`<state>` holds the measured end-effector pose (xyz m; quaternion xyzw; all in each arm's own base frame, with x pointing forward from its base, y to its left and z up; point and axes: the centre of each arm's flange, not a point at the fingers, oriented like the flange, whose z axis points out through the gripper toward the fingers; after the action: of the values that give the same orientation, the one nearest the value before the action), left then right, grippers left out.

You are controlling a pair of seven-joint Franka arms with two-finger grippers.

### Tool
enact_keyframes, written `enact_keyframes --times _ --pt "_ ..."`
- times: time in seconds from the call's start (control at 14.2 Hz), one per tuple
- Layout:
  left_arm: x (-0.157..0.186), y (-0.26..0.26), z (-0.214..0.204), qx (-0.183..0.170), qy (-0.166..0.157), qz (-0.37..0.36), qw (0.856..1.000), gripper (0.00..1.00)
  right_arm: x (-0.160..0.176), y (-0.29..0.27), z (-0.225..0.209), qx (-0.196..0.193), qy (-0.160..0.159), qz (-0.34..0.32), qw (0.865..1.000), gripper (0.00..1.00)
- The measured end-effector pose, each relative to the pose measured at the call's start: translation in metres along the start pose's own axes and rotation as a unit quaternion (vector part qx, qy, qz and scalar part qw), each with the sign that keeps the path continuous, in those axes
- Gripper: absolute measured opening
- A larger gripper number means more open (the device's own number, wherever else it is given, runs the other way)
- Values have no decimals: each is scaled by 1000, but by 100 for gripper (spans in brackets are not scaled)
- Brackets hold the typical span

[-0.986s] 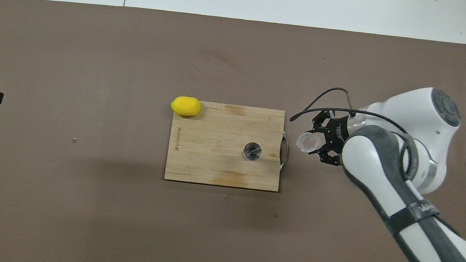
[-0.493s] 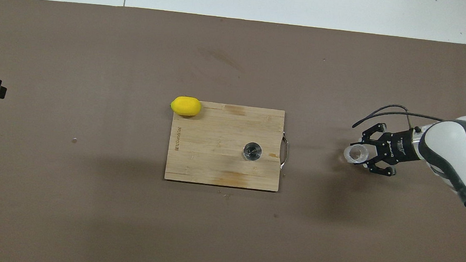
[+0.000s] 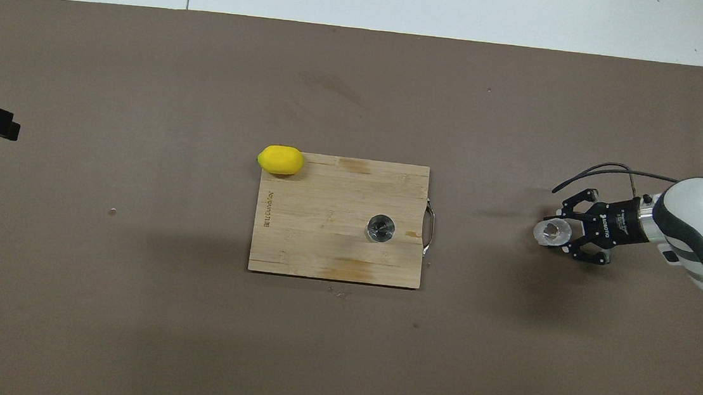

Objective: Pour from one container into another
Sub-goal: 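Lower the clear cup onto the table and open the right gripper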

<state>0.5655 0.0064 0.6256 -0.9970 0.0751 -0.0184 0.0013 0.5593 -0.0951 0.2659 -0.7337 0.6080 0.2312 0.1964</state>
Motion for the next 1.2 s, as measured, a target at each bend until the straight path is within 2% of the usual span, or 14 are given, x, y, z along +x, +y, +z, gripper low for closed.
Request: enact_keyframes --times 0.07,0.35,0.49,0.63,0.85,1.06,1.2 --pt "0 2 0 0 0 0 1000 100 1 -1 -1 4 4 0 1000 56" --pt "-1 -7 0 1 0 -8 1000 100 0 -3 -8 16 15 -3 1000 99" --pt "-2 -10 0 1 0 -11 1000 100 -12 -5 -25 27 24 -18 999 100" --pt "-2 -11 0 1 0 -11 1000 100 -32 -5 -47 27 47 -50 997 100" --pt "-1 -9 0 1 0 -10 1000 100 -73 -6 -61 -14 92 -120 988 100" --pt "-1 -8 0 2 2 -9 1000 100 -122 -15 -43 -82 147 -237 957 100" --pt "-1 -9 0 2 3 -10 1000 100 -155 -20 -29 -122 175 -311 926 100"
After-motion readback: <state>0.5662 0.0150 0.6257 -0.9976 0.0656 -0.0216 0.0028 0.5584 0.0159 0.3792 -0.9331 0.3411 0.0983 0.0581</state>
